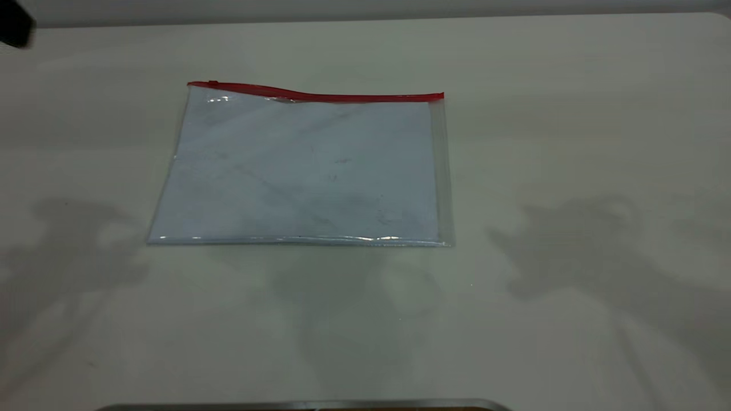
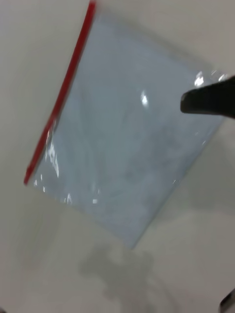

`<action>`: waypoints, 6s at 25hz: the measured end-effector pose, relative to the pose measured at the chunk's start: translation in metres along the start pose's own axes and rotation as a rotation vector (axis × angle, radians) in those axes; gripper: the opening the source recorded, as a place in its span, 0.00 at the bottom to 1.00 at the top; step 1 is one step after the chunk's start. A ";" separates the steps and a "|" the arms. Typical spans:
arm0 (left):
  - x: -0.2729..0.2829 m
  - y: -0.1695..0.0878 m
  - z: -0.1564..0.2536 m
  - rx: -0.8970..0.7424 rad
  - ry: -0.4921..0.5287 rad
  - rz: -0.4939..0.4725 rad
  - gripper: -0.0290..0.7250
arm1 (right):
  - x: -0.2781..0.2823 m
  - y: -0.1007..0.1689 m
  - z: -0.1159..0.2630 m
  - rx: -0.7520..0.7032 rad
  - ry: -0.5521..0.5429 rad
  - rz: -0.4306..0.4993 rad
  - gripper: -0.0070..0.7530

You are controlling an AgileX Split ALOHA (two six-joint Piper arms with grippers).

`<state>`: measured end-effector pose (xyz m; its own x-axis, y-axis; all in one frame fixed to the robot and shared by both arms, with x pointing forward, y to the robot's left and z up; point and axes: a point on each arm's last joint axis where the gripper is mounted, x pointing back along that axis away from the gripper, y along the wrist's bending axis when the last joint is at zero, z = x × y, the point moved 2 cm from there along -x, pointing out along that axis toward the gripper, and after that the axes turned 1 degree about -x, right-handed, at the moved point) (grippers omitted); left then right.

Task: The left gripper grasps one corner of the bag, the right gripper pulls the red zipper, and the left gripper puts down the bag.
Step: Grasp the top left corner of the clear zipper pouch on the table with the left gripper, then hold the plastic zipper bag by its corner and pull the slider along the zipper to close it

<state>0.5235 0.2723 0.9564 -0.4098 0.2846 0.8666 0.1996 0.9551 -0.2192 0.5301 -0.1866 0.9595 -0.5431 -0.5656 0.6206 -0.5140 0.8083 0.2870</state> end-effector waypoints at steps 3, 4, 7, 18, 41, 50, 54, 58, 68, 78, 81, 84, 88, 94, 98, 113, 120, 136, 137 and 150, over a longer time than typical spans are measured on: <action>-0.025 0.010 -0.015 -0.015 0.003 -0.007 0.76 | -0.034 0.004 -0.008 0.013 0.026 -0.047 0.72; -0.032 0.013 -0.020 -0.025 0.001 -0.011 0.76 | -0.045 0.006 -0.011 0.019 0.035 -0.064 0.72; -0.058 0.022 -0.035 -0.030 0.023 -0.012 0.76 | -0.072 0.012 -0.015 0.034 0.058 -0.112 0.72; -0.156 0.057 -0.071 -0.076 0.094 0.007 0.76 | -0.124 0.013 -0.022 0.036 0.081 -0.179 0.72; -0.263 0.060 -0.089 -0.219 0.007 0.306 0.64 | -0.131 0.011 -0.016 0.020 0.099 -0.185 0.72; -0.254 0.048 -0.094 -0.350 -0.019 0.375 0.11 | -0.143 0.013 -0.052 0.109 0.025 -0.218 0.72; -0.240 0.034 -0.099 -0.485 -0.038 0.453 0.11 | -0.169 0.008 -0.058 0.132 0.016 -0.258 0.72; -0.222 0.018 -0.100 -0.646 -0.058 0.577 0.11 | -0.196 0.009 -0.062 0.149 0.007 -0.366 0.72; -0.204 0.001 -0.086 -0.854 -0.019 0.798 0.11 | -0.234 0.011 -0.055 0.148 0.022 -0.563 0.72; -0.205 0.000 -0.087 -0.891 -0.032 0.774 0.11 | -0.261 0.031 -0.038 0.108 0.030 -0.602 0.72; -0.207 -0.004 -0.087 -0.917 -0.037 0.770 0.11 | -0.269 0.027 -0.035 0.098 0.023 -0.592 0.72; -0.209 -0.008 -0.088 -0.932 -0.039 0.760 0.11 | -0.274 0.026 -0.038 0.099 0.005 -0.583 0.72; -0.211 -0.013 -0.087 -0.955 -0.030 0.759 0.11 | -0.280 0.023 -0.038 0.088 -0.005 -0.581 0.72; -0.212 -0.015 -0.087 -0.960 -0.029 0.753 0.11 | -0.285 0.026 -0.031 0.075 0.016 -0.585 0.70; -0.212 -0.015 -0.087 -0.960 -0.028 0.753 0.11 | -0.286 0.028 -0.029 0.096 0.029 -0.588 0.58; -0.210 -0.014 -0.087 -0.964 -0.027 0.758 0.11 | -0.283 0.027 -0.029 0.097 0.032 -0.611 0.05; -0.191 -0.009 -0.100 -0.947 -0.119 0.777 0.11 | -0.275 0.018 -0.041 0.058 -0.011 -0.646 0.05; -0.174 0.009 -0.111 -0.847 -0.282 0.843 0.11 | -0.266 0.001 -0.045 0.120 0.022 -0.622 0.05; -0.173 0.009 -0.112 -0.840 -0.291 0.845 0.11 | -0.265 -0.002 -0.045 0.125 0.025 -0.617 0.05; -0.162 0.027 -0.129 -0.760 -0.447 0.795 0.11 | -0.259 -0.059 -0.023 0.236 0.197 -0.466 0.06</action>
<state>0.7104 0.2414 0.8682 -0.1766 0.9232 0.3413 0.9540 0.2460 -0.1717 0.7165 -0.0836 0.7988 -0.1006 -0.7949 0.5983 -0.8173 0.4090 0.4059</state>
